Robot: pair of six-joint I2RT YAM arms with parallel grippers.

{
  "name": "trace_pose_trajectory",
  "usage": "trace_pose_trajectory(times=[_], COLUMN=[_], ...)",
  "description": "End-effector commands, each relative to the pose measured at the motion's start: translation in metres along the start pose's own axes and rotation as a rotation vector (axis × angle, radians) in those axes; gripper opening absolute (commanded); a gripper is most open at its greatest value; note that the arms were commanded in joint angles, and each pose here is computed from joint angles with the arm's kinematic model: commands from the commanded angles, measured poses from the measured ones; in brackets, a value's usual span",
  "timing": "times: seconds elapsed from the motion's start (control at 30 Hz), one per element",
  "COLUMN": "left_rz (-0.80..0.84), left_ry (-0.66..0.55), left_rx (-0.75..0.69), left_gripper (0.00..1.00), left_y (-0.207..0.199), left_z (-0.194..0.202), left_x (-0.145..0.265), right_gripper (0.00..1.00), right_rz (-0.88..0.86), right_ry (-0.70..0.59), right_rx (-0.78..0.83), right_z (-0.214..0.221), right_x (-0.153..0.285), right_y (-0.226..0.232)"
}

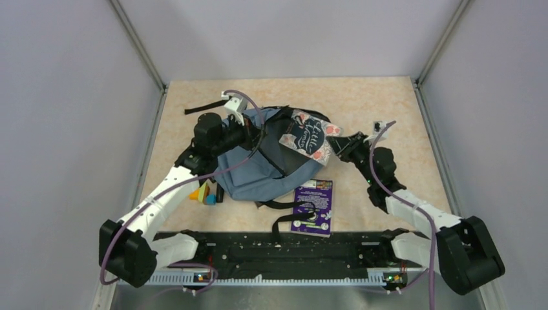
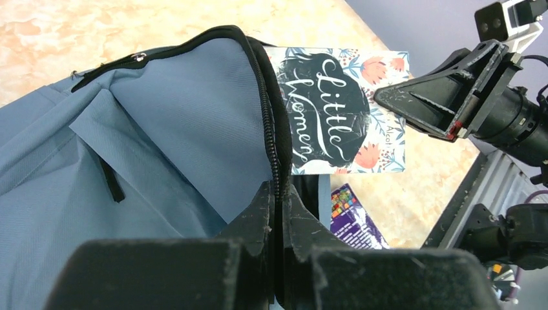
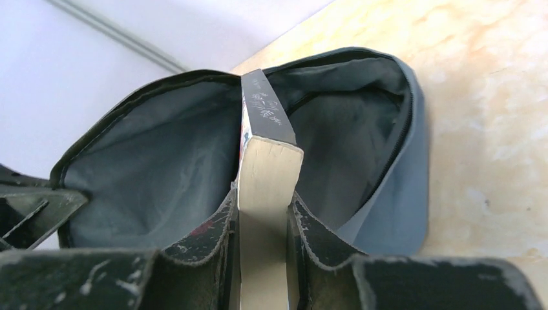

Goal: Pack the student bag
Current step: Pick up the book from the student bag, then place the book in the student bag.

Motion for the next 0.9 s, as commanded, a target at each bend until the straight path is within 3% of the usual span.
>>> trace_pose_trajectory(times=[0.0, 0.2, 0.4, 0.87], left_rz=[0.083, 0.12, 0.138, 0.198], left_ry=[-0.118, -0.153, -0.148, -0.112], left_rx=[-0.028, -0.021, -0.014, 0.024], left_gripper=[0.0, 0.0, 0.0, 0.0], left_y=[-0.021, -0.03, -0.033, -0.038], left_z=[-0.045, -0.06, -0.065, -0.069], left_x=[0.018, 0.028, 0.03, 0.025], right_gripper=[0.0, 0.0, 0.0, 0.0], right_rz=[-0.072, -0.044, -0.134, -0.249], right_ry=[0.096, 0.177, 0.264, 0.301], right_rx=[0.031, 0.038, -0.037, -0.193], right_z=[-0.01, -0.003, 0.005, 0.005], right_x=[0.002, 0.001, -0.002, -0.006], right_y=[0.036, 0.034, 0.048, 0.071])
Point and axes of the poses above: each gripper's point midway between its finger pads, its own x axis back along the fingers, its own y axis along the line the jaws close on, z = x × y, the point moved 7 cm from there along x, back along the fingers, and after that the axes turned 14 degrees about -x, right-handed, at the moved point
